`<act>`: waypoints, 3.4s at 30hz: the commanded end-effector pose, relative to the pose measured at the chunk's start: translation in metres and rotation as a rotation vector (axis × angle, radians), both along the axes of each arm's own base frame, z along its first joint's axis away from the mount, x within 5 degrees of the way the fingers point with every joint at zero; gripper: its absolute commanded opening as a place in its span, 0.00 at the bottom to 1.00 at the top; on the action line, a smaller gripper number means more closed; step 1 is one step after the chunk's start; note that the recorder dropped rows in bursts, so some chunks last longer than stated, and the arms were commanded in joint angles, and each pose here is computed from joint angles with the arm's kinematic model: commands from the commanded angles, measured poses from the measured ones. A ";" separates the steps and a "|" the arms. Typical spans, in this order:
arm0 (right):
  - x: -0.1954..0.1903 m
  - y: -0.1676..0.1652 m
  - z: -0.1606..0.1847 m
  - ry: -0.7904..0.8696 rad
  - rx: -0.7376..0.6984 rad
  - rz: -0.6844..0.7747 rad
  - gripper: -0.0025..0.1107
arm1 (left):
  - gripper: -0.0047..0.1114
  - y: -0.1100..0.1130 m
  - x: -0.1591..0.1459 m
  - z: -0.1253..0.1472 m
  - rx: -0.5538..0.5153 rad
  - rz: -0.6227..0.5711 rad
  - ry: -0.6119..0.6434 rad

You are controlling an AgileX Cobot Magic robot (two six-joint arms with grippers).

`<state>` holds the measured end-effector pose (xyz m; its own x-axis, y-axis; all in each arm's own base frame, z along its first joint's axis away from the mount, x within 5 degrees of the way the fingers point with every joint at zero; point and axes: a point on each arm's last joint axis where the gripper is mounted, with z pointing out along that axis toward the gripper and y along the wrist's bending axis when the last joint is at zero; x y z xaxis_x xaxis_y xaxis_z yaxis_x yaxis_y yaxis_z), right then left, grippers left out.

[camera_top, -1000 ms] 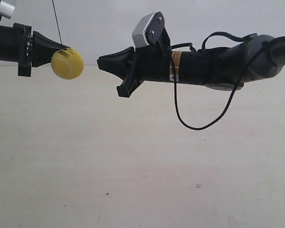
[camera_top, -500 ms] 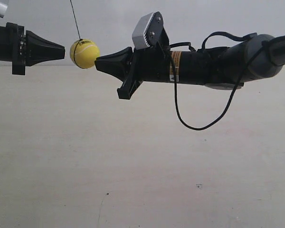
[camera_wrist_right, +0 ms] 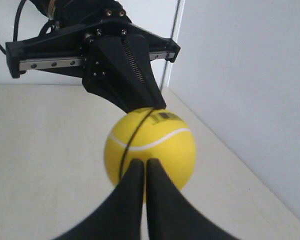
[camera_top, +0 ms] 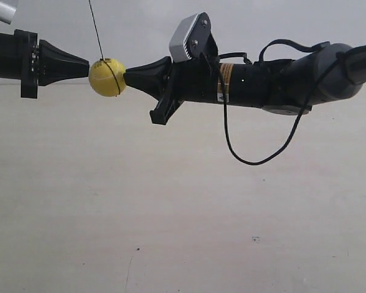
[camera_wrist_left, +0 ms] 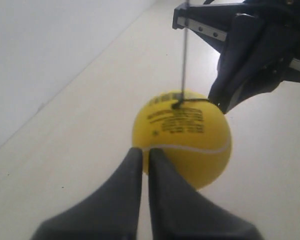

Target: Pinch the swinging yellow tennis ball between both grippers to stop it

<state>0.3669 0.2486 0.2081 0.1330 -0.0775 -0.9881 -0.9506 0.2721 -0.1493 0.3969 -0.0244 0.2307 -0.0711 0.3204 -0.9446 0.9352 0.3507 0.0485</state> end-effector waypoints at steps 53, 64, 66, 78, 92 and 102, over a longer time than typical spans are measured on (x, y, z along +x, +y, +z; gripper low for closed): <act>0.020 0.010 -0.003 0.055 0.029 0.006 0.02 | 0.08 0.000 -0.002 0.002 -0.028 0.019 0.043; 0.026 0.013 -0.022 0.107 0.010 0.013 0.02 | 0.08 0.001 0.000 -0.006 -0.034 0.022 0.071; 0.026 0.013 -0.022 0.107 0.007 0.016 0.02 | 0.08 0.001 0.002 -0.012 -0.036 0.022 0.085; 0.026 0.013 -0.022 0.106 0.006 0.017 0.02 | 0.08 0.001 0.004 -0.022 -0.038 0.021 0.106; 0.026 0.013 -0.021 0.103 0.009 0.019 0.02 | 0.08 0.001 0.004 -0.022 -0.037 0.020 0.104; 0.026 0.013 -0.020 0.102 0.016 0.024 0.02 | 0.08 0.001 0.004 -0.022 -0.035 0.018 0.099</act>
